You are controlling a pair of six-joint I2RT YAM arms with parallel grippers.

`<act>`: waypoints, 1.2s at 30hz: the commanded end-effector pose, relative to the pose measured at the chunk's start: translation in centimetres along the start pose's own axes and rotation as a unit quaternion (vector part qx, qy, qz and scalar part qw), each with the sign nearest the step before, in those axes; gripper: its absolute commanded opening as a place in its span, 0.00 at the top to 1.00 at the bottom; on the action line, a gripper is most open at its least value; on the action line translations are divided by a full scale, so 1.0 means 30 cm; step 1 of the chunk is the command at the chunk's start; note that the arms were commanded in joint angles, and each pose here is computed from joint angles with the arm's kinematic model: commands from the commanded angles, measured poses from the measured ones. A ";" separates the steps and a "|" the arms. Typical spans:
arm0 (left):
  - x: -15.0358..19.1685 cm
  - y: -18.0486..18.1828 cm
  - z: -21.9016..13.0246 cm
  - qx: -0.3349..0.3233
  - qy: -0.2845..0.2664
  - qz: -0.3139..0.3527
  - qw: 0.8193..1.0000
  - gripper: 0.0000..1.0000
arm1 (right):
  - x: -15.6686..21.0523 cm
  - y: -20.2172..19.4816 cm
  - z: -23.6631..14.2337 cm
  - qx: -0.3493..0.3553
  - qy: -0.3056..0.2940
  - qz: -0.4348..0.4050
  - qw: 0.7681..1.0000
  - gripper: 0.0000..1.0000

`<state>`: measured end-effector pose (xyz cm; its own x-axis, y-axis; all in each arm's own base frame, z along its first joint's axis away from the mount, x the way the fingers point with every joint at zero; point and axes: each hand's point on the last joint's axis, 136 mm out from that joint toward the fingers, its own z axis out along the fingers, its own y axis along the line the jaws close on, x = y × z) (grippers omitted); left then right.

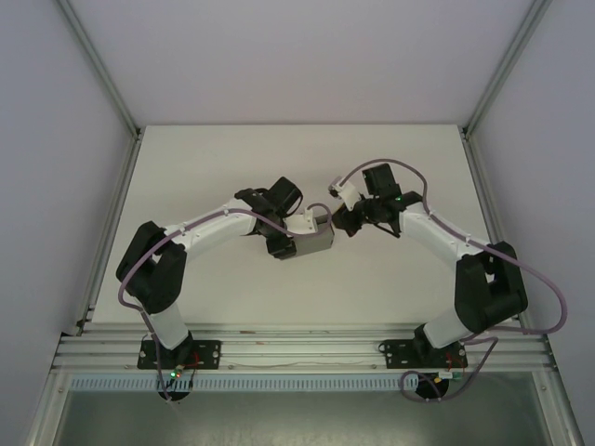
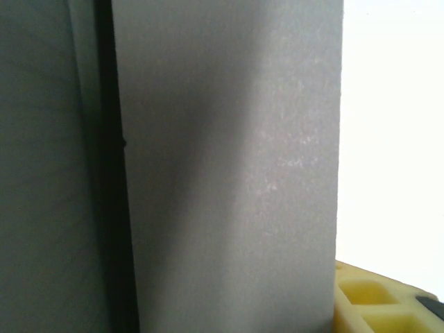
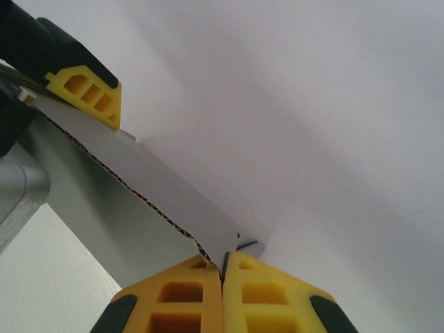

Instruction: Assemble paper box

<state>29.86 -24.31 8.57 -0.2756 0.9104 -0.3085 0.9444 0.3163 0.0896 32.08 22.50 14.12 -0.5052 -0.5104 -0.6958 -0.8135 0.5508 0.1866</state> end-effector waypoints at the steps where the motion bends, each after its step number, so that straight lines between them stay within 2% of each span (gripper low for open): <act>1: -0.023 0.016 -0.009 -0.007 -0.008 -0.004 1.000 0.46 | -0.042 0.033 -0.052 0.001 -0.005 0.040 0.999 0.97; 6: -0.026 0.020 -0.003 -0.008 -0.009 -0.010 1.000 0.48 | -0.035 0.030 -0.067 0.044 0.003 0.136 0.990 0.99; 10: -0.030 0.028 -0.002 -0.012 -0.009 -0.015 1.000 0.47 | -0.043 -0.008 -0.073 0.077 -0.009 0.255 0.964 1.00; 12: -0.032 0.029 0.000 -0.013 -0.010 -0.017 1.000 0.48 | -0.047 0.002 -0.068 0.070 -0.020 0.278 0.958 1.00; 17: -0.039 0.031 0.002 -0.013 -0.015 -0.021 1.000 0.48 | -0.016 -0.010 -0.053 0.099 -0.057 0.255 0.960 1.00; 28: -0.031 0.033 0.013 -0.015 -0.012 -0.032 0.999 0.48 | 0.149 -0.034 0.033 0.171 -0.049 0.153 0.972 1.00; 36: -0.032 0.036 0.008 -0.020 -0.014 -0.034 0.999 0.47 | 0.164 -0.019 0.030 0.196 -0.074 0.121 0.970 1.00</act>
<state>30.59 -24.78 8.64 -0.3237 0.8850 -0.3345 0.9240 0.3717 0.0892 31.62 21.90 13.25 -0.5499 -0.1803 -0.8155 -0.5191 0.8387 0.1645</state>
